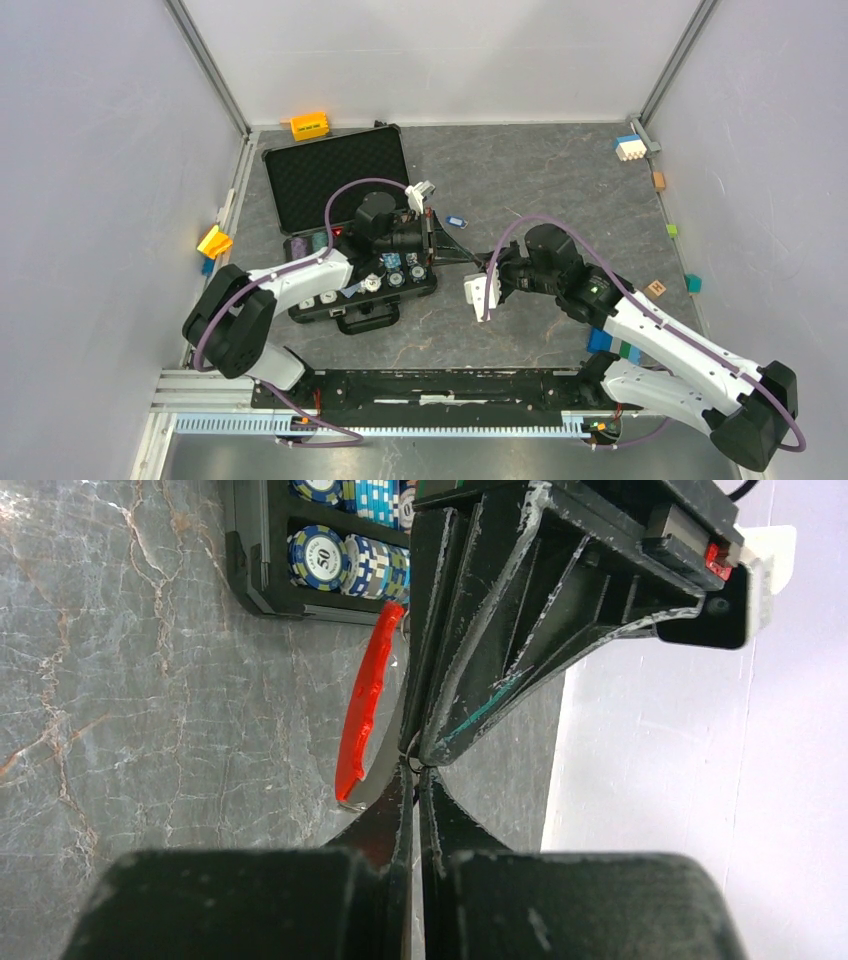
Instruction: Put the keys on the keyring
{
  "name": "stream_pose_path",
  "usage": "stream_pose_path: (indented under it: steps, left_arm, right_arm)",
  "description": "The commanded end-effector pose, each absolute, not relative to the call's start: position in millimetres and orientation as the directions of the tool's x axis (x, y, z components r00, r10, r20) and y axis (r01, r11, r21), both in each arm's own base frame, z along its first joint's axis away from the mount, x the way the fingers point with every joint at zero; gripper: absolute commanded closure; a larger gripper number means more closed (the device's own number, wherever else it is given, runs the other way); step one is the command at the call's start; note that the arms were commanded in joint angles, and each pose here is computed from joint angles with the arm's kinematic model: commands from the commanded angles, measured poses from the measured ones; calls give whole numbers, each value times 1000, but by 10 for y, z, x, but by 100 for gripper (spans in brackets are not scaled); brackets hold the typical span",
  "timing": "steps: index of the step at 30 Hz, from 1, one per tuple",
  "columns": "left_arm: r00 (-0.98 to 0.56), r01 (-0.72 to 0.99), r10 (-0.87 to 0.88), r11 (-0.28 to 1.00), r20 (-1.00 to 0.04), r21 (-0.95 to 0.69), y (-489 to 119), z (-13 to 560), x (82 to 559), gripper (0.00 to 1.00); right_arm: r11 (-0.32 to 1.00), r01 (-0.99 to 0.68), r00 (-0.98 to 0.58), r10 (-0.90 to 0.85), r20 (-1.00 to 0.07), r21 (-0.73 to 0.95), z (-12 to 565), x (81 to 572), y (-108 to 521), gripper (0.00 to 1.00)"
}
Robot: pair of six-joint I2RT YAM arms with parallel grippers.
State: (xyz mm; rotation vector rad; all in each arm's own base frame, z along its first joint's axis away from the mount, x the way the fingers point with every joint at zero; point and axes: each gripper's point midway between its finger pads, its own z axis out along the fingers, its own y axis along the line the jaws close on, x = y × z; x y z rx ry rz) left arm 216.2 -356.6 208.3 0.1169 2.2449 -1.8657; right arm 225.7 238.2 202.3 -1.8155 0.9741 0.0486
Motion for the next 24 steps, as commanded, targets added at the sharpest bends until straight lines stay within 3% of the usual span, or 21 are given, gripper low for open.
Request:
stream_pose_path:
  steps: [1, 6, 10, 19, 24]
  left_arm:
    - [-904, 424, 8, 127, -427, -897, -3552, 2389, 2017, 83]
    - [-849, 527, 31, 110, -527, -843, -3525, 2437, 1987, 64]
    - [-804, 593, 44, 112, -592, -797, -3486, 2442, 1963, 56]
    - [-650, 755, 109, 206, -752, -622, -3316, 2269, 2026, 52]
    - [-534, 809, 134, 367, -835, -458, -3063, 2085, 2271, 43]
  right_arm:
    - [-116, -590, 669, -624, -404, -799, 2211, 2378, 2326, 100]
    - [-105, -586, 672, -616, -410, -803, 2212, 2360, 2323, 100]
    - [-88, -585, 674, -605, -423, -806, 2221, 2323, 2313, 100]
    - [-47, -645, 611, -631, -478, -762, 2042, 2317, 2236, 100]
    - [15, -735, 493, -675, -549, -678, 1580, 2303, 2132, 62]
